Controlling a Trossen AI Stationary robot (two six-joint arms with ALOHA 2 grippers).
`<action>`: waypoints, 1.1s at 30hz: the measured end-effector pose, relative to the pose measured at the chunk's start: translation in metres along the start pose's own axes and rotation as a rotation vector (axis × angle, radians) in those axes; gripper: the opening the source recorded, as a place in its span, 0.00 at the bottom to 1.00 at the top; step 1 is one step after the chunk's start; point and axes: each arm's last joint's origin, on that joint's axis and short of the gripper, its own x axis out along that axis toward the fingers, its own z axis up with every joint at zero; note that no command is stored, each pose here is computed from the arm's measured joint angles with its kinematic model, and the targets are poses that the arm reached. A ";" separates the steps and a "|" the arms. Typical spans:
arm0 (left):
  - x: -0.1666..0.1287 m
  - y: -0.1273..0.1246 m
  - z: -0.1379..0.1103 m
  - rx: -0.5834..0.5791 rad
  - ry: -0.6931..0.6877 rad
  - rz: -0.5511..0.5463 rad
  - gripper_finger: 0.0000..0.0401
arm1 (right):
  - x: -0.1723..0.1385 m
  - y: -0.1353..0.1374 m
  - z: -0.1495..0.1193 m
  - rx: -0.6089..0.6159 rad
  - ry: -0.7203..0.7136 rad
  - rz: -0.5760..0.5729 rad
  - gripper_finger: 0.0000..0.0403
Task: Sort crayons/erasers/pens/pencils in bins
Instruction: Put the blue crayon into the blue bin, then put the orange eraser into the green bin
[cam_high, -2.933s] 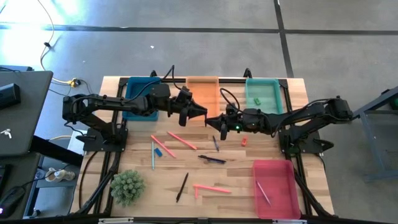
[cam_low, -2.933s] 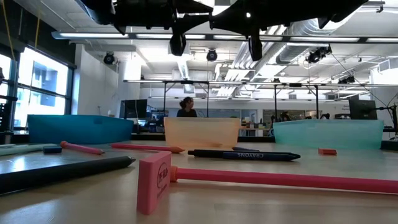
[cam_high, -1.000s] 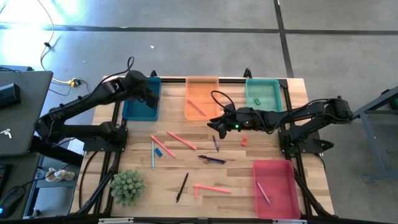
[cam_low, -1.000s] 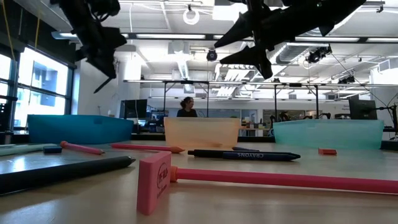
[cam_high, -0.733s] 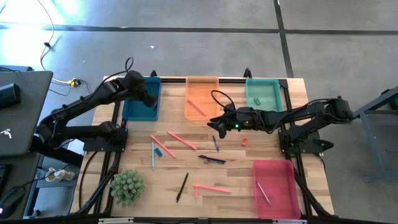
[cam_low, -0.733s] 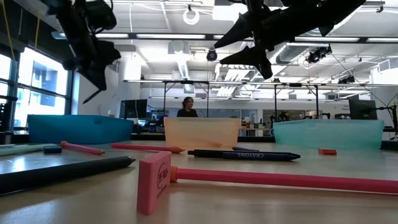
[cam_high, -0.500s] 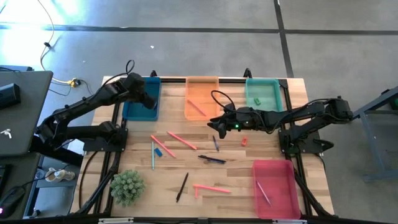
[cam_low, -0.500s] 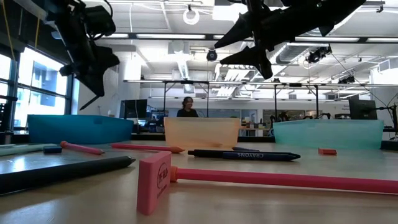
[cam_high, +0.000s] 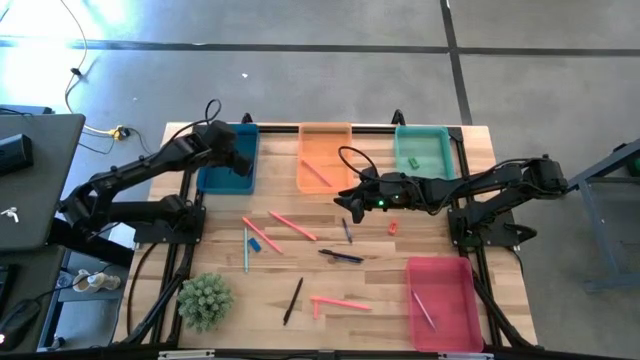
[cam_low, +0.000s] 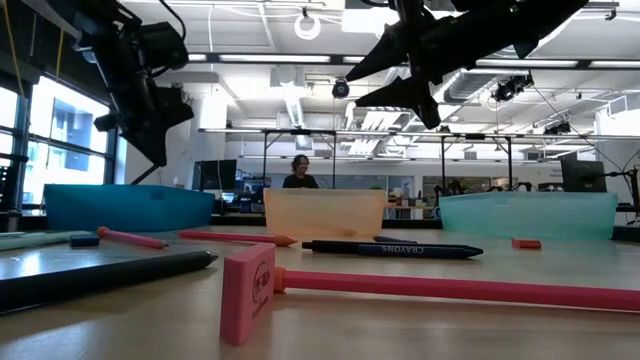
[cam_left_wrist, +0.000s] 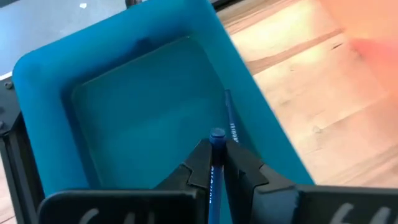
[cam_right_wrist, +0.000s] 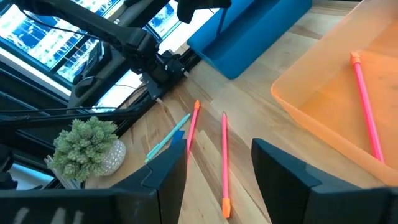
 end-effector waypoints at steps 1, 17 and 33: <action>0.003 -0.001 0.000 0.003 0.012 0.009 0.04 | 0.000 0.000 0.000 0.000 0.000 0.000 0.43; 0.023 -0.008 0.007 0.043 0.028 0.005 0.17 | 0.000 -0.001 -0.001 -0.003 0.015 -0.012 0.43; 0.007 -0.009 0.022 0.103 0.025 -0.015 0.37 | -0.010 0.002 0.004 0.007 0.029 0.009 0.43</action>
